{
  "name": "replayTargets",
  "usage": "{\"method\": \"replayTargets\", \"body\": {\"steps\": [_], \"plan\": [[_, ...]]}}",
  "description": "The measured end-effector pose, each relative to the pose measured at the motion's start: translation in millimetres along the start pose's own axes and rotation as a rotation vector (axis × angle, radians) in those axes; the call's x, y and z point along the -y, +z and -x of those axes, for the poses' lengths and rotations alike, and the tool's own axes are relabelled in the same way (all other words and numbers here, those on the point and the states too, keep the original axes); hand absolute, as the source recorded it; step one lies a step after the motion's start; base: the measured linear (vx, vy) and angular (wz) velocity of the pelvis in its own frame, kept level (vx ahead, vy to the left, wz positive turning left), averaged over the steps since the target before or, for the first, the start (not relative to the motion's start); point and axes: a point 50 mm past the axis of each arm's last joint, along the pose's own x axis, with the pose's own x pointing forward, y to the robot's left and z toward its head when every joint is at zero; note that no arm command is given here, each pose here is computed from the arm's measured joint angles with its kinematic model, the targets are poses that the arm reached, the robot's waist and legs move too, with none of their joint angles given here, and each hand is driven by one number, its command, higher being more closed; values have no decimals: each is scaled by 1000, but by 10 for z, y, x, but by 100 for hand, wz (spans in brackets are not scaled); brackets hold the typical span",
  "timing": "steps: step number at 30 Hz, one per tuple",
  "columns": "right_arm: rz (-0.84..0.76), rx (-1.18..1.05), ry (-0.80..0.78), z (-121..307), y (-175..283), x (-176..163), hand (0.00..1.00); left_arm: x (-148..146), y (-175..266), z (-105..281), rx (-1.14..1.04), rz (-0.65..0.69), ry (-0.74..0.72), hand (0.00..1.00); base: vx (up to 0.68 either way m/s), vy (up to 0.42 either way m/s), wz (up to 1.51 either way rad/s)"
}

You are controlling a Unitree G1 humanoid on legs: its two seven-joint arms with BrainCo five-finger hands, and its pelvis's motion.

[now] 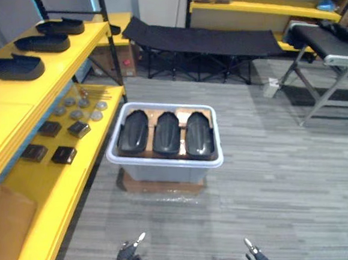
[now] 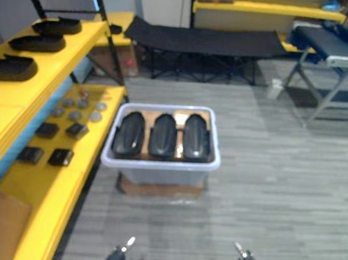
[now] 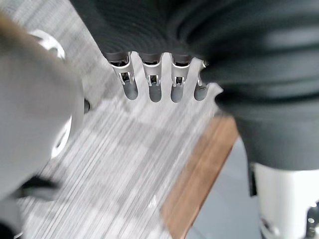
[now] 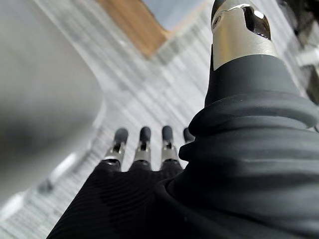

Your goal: Walk over and take plastic housings, then place them on the shelf

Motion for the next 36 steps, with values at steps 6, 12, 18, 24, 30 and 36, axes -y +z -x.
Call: {"method": "replayTargets", "body": {"steps": [6,12,18,24,30,36], "plan": [[42,37,-27,12,119,115,0,274,-195,23,-90,24,-71,0,161,-96,2],[33,-16,-34,62,-89,119,0,288,-166,16,-97,19,-63,0,23,-5,36],[-3,-17,-36,61,-120,96,0,285,-2,6,-32,58,-54,0,-87,-43,21],[-56,30,-31,12,19,45,0,228,37,20,2,41,-54,0,-87,18,18],[-45,36,8,-2,63,-27,0,11,84,33,54,10,-1,0,32,184,16],[-33,31,27,-14,77,-77,0,-89,85,36,70,-16,29,0,132,64,-27]]}}
